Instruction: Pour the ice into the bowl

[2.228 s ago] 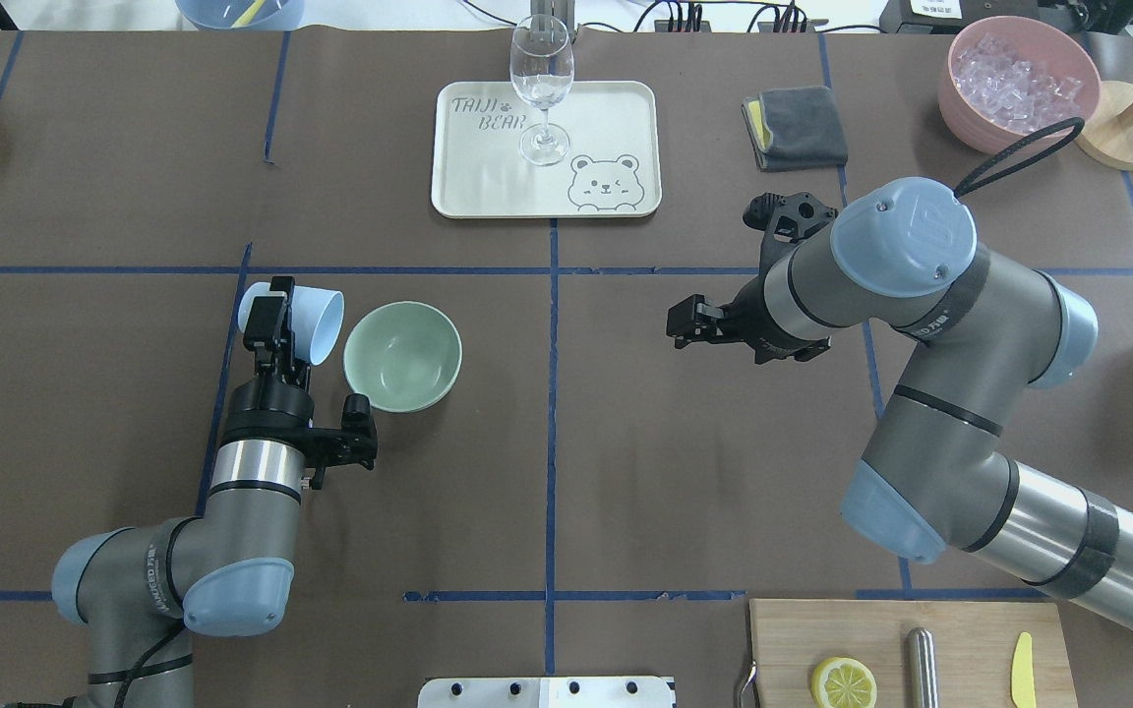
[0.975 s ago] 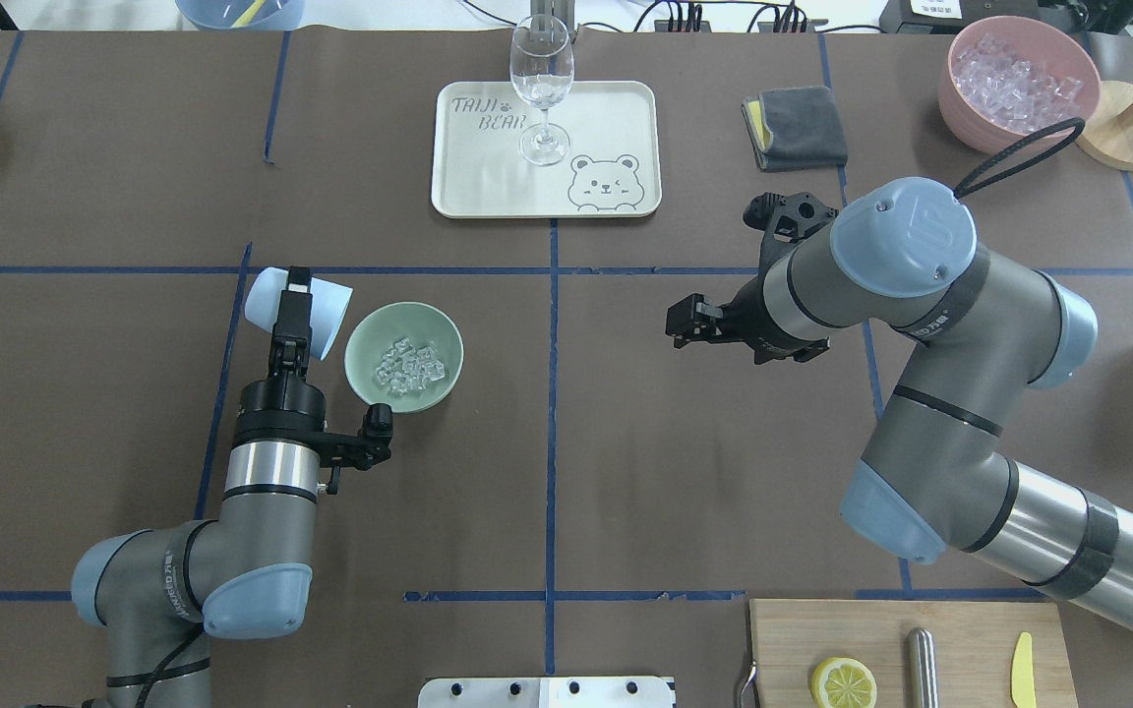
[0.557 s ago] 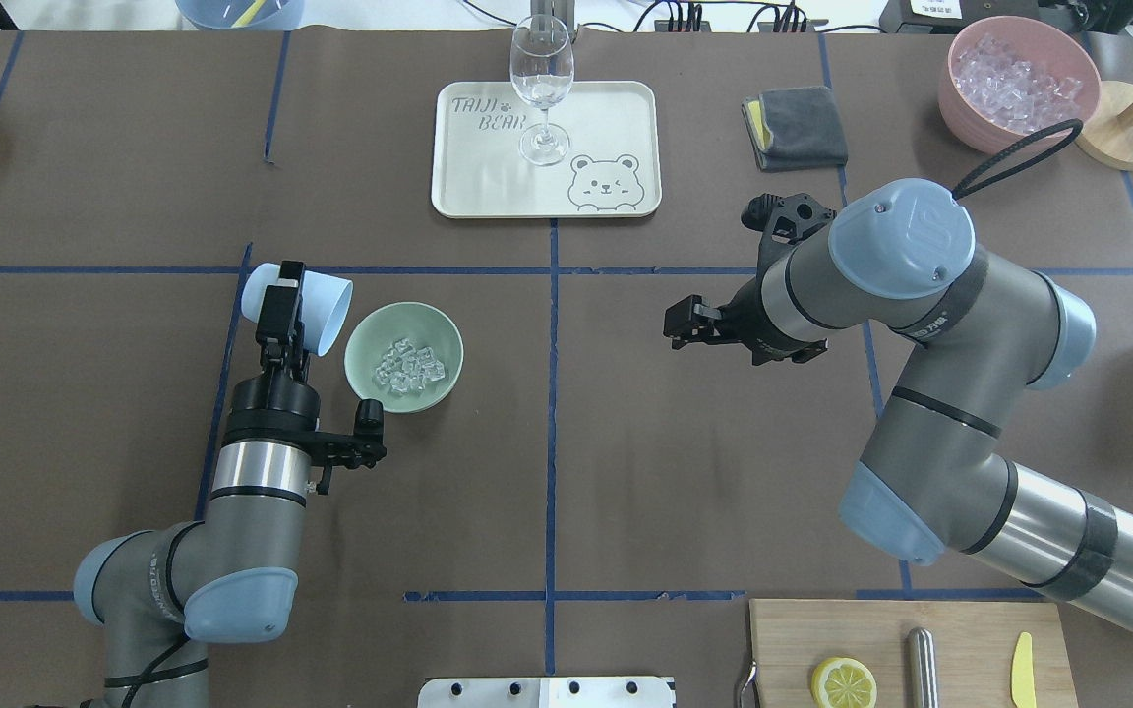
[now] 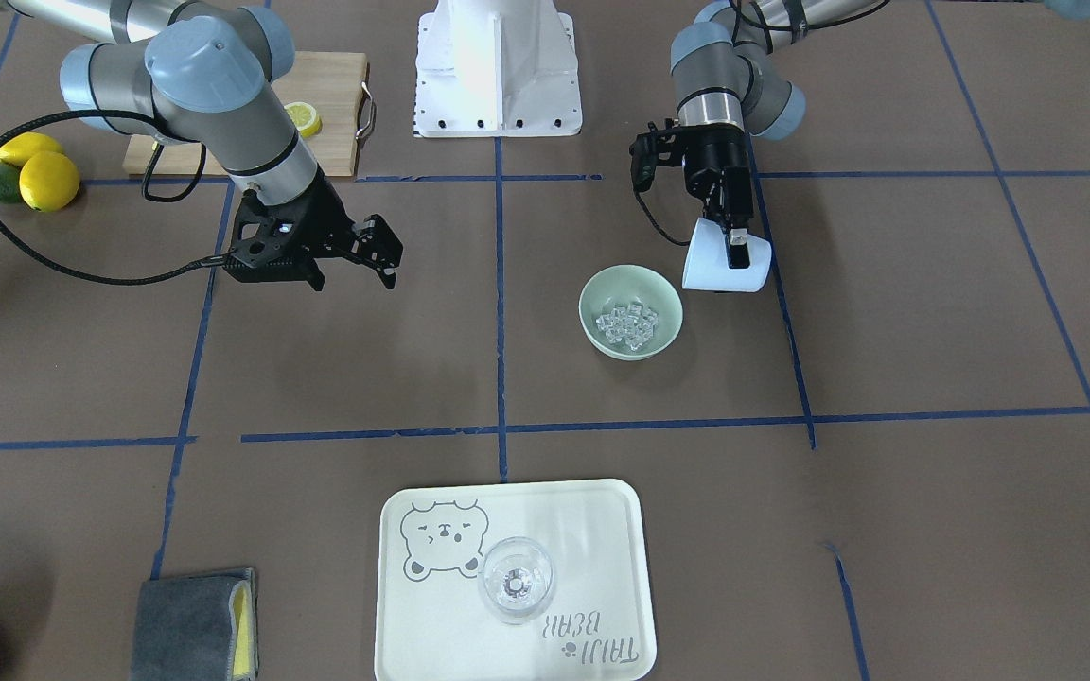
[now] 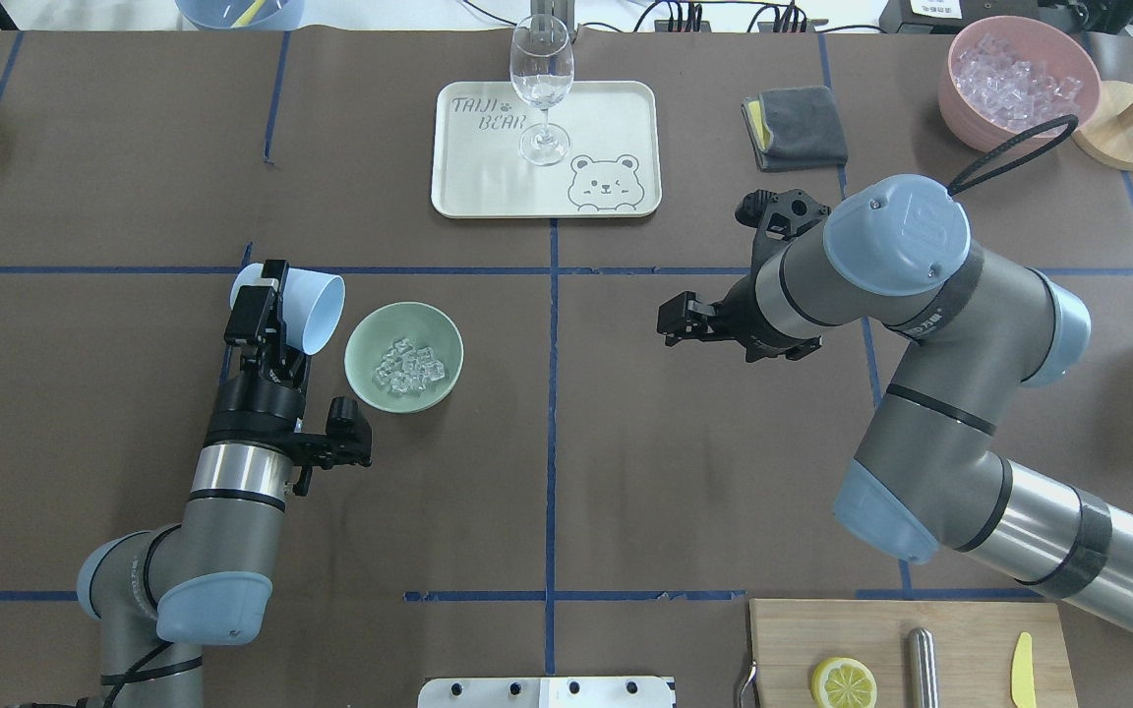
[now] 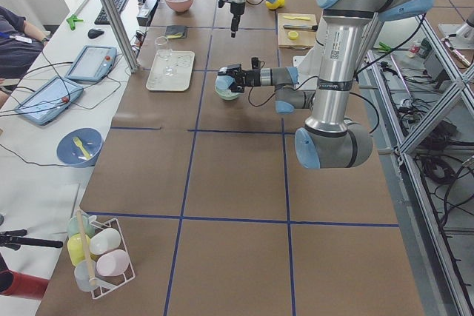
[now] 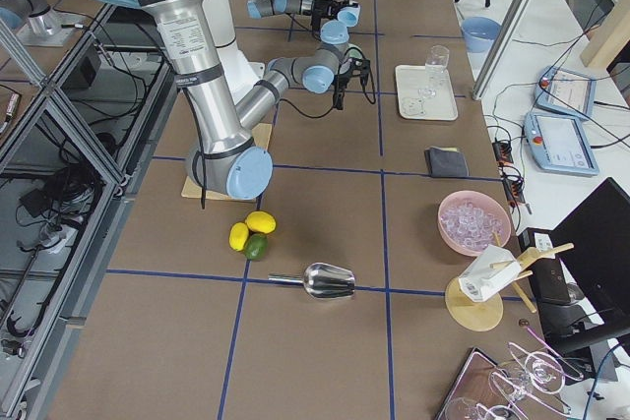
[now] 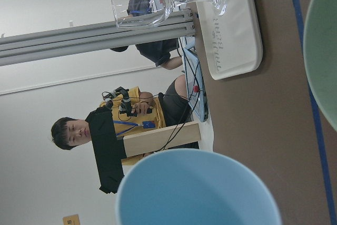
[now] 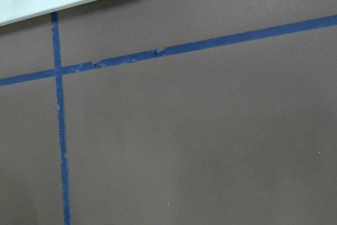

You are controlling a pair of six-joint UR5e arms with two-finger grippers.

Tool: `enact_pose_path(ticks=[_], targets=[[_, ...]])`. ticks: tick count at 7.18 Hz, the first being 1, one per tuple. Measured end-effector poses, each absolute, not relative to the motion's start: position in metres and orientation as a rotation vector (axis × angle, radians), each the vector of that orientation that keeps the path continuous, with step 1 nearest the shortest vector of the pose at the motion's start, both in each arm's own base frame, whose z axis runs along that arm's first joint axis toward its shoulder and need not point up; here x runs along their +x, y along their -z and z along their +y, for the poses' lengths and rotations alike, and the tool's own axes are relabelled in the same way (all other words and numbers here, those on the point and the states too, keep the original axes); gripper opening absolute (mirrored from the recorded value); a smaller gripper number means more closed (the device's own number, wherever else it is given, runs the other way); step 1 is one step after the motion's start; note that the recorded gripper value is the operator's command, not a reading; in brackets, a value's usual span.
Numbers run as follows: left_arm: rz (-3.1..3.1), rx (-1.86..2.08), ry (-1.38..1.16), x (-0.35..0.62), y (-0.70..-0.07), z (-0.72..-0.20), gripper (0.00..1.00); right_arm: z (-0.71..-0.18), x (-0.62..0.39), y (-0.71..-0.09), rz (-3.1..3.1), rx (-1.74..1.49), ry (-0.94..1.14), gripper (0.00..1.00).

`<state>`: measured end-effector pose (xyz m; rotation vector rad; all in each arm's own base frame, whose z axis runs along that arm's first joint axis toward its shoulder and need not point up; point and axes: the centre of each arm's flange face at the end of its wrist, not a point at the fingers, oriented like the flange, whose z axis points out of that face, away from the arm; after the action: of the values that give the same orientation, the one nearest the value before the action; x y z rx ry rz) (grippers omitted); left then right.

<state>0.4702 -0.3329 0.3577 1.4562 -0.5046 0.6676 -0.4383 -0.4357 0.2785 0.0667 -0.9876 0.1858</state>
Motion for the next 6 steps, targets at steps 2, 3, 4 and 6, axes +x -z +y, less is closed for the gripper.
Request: enact_pose_path(ticks=[2, 3, 4, 6], targets=[[-0.272, 1.499, -0.489, 0.4754, -0.3646, -0.3319, 0.00, -0.4360, -0.4387, -0.2767, -0.990, 0.067, -0.186, 1.00], [-0.127, 1.508, -0.390, 0.4782, -0.3639, -0.3307, 0.00, -0.4360, -0.4388, -0.2766, -0.990, 0.067, -0.186, 1.00], [0.010, 1.508, -0.299, 0.4802, -0.3615, -0.3292, 0.00, -0.4361, -0.4388, -0.2762, -0.991, 0.067, -0.187, 1.00], [0.242, 1.499, -0.149, 0.4806, -0.3556, -0.3255, 0.00, -0.4361, -0.4388, -0.2751, -0.993, 0.067, -0.189, 1.00]])
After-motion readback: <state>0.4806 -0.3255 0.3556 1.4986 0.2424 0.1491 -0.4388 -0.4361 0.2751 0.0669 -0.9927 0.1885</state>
